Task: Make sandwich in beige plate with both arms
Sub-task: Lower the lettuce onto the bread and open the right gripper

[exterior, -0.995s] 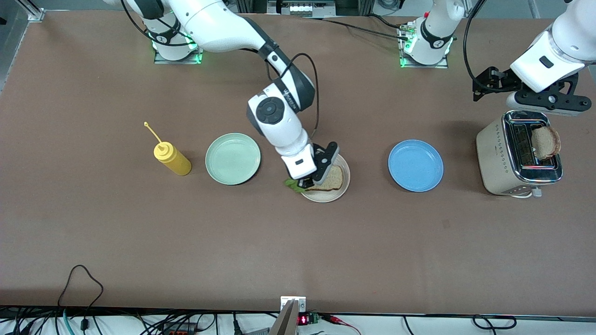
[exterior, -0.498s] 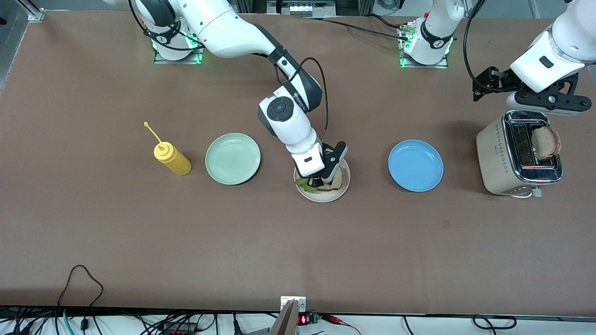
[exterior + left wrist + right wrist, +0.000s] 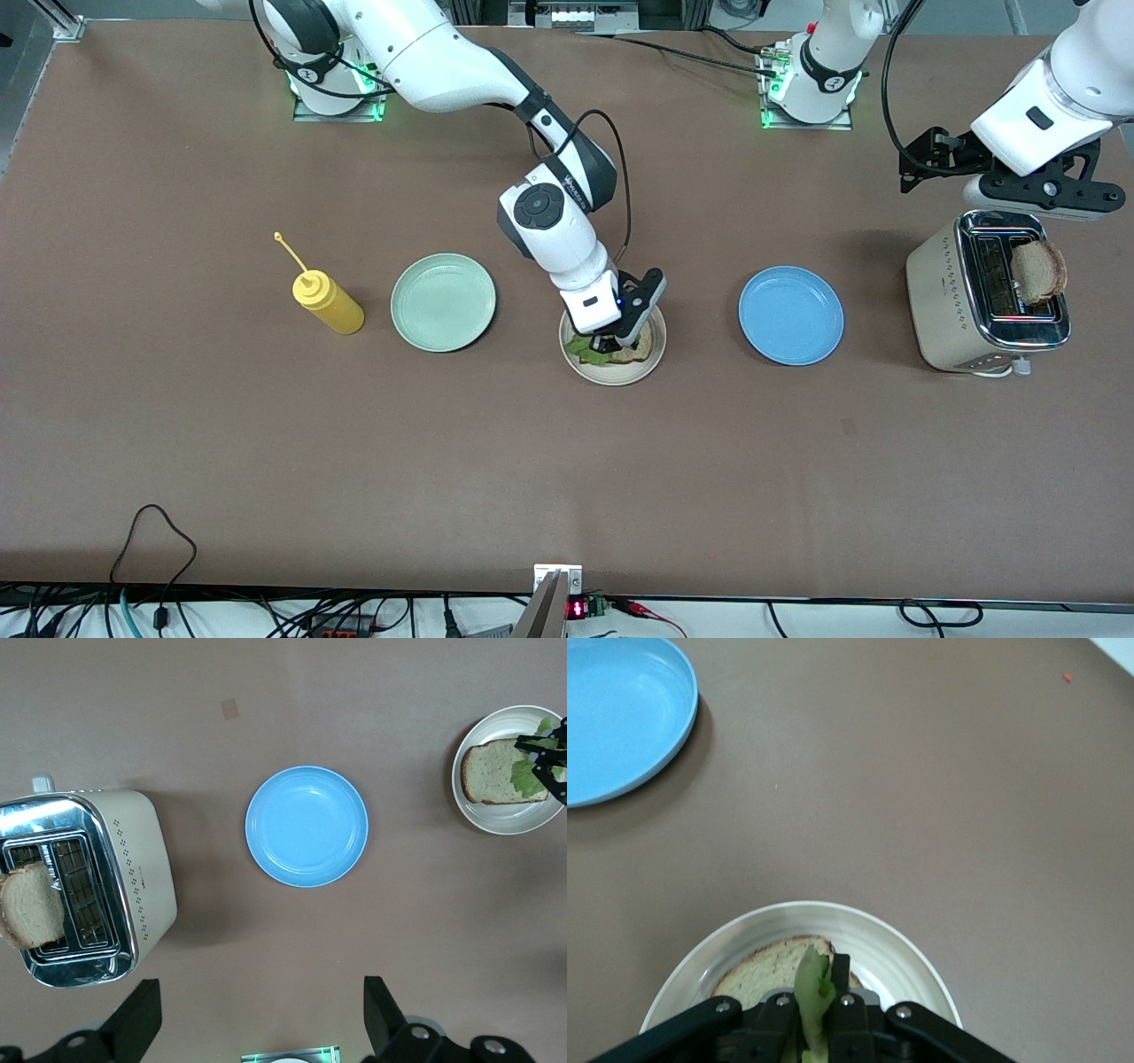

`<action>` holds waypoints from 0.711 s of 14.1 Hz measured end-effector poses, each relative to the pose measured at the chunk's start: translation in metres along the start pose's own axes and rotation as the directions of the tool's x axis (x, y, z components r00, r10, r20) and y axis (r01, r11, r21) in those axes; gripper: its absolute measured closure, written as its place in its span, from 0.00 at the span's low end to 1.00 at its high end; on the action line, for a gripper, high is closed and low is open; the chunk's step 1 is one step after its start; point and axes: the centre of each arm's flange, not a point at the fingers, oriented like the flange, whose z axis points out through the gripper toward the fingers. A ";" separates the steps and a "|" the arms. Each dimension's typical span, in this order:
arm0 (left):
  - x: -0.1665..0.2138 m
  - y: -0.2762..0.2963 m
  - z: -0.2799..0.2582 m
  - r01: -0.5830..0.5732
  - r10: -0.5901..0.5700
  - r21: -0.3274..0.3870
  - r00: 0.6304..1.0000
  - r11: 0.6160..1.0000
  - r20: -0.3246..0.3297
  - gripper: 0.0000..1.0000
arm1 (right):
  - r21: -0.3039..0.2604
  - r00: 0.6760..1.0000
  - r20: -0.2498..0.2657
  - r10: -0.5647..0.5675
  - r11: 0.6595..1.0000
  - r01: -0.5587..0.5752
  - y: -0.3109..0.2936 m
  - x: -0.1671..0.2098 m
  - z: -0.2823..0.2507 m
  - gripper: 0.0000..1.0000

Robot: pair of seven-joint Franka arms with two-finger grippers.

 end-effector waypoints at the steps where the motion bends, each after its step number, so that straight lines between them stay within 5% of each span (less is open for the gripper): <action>1: 0.000 0.000 0.000 0.000 0.000 0.000 1.000 1.000 0.000 0.00 | -0.007 1.000 -0.012 0.001 1.000 -0.001 -0.001 -0.002 0.004 0.94; 6: 0.000 0.000 0.000 0.000 0.000 0.000 1.000 1.000 0.000 0.00 | -0.033 0.996 -0.089 0.008 0.999 -0.011 -0.007 -0.004 0.014 0.91; 10: 0.000 0.000 0.000 0.000 0.000 0.000 1.000 1.000 0.000 0.00 | -0.018 0.991 -0.111 0.081 0.996 -0.084 -0.015 -0.001 0.013 0.54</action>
